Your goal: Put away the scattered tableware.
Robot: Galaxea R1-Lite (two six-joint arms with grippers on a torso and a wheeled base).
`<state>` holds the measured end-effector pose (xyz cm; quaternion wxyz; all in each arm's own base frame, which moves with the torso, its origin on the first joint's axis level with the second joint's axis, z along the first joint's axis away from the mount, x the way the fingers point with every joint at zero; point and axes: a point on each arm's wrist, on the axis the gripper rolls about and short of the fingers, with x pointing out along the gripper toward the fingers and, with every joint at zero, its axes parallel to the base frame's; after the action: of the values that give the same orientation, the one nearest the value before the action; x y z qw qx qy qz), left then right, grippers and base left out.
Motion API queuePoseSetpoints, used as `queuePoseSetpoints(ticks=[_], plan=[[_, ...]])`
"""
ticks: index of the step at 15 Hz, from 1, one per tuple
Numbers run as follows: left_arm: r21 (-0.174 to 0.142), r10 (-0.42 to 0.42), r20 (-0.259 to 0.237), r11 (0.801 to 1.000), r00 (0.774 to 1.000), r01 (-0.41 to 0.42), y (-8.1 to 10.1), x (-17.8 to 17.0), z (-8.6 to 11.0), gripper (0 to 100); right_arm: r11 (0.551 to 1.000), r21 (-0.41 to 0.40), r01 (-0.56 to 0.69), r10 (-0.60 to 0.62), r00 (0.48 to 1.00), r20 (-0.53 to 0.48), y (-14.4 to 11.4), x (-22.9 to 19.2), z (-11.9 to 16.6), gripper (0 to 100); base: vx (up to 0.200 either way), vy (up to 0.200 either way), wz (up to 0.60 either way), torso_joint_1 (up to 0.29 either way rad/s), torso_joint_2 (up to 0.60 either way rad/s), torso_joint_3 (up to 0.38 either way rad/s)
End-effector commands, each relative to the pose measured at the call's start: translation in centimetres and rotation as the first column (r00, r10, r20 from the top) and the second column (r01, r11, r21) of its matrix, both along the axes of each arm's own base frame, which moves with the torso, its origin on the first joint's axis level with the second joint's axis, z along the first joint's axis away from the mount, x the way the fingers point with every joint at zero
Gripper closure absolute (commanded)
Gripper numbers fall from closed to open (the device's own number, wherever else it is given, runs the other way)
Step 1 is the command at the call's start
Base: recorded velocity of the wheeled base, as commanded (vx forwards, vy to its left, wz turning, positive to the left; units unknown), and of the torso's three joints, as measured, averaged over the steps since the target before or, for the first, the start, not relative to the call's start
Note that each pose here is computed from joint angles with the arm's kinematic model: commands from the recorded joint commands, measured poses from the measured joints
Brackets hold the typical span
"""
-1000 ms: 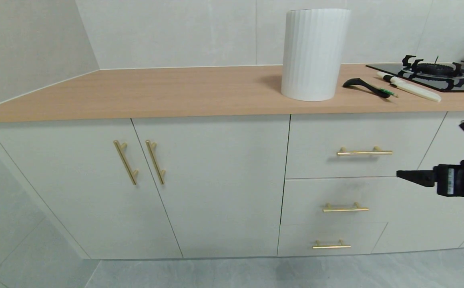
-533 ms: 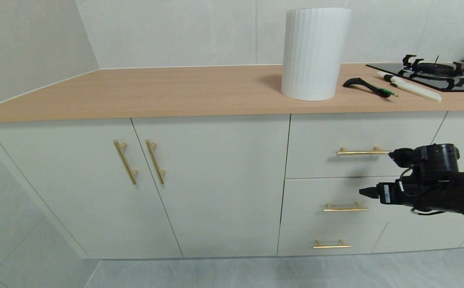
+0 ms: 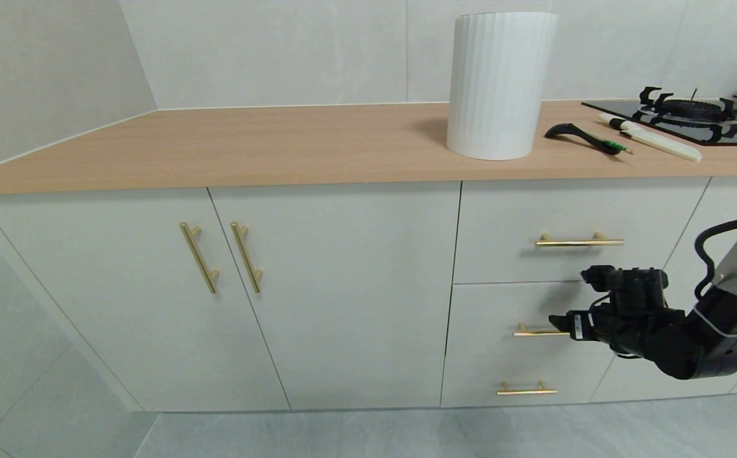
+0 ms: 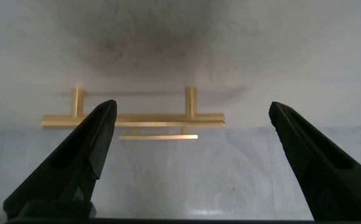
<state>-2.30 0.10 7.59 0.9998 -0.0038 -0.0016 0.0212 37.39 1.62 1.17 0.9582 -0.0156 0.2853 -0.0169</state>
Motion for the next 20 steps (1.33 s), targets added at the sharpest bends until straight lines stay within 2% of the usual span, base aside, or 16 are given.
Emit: queuePoseSetpoints(ticks=[1, 10, 20], plan=[[0.000, 0.001, -0.001, 1.000, 1.000, -0.001, 0.0, 0.0, 0.0, 0, 1.000, -0.015, -0.005, 0.005, 0.999, -0.037, 0.9, 0.1, -2.4, 0, 0.000, 0.000, 0.00, 0.000, 0.00, 0.000], [0.000, 0.001, -0.001, 1.000, 1.000, -0.001, 0.0, 0.0, 0.0, 0, 0.999, -0.040, 0.032, -0.032, 0.999, 0.008, 1.2, 1.3, -3.1, 0, 0.000, 0.000, 0.00, 0.000, 0.00, 0.000], [0.000, 0.001, -0.001, 1.000, 1.000, -0.001, 0.0, 0.0, 0.0, 0, 0.998, -0.070, 0.008, -0.010, 0.999, -0.037, 1.0, 0.1, -3.5, 0, 0.000, 0.000, 0.00, 0.000, 0.00, 0.000]])
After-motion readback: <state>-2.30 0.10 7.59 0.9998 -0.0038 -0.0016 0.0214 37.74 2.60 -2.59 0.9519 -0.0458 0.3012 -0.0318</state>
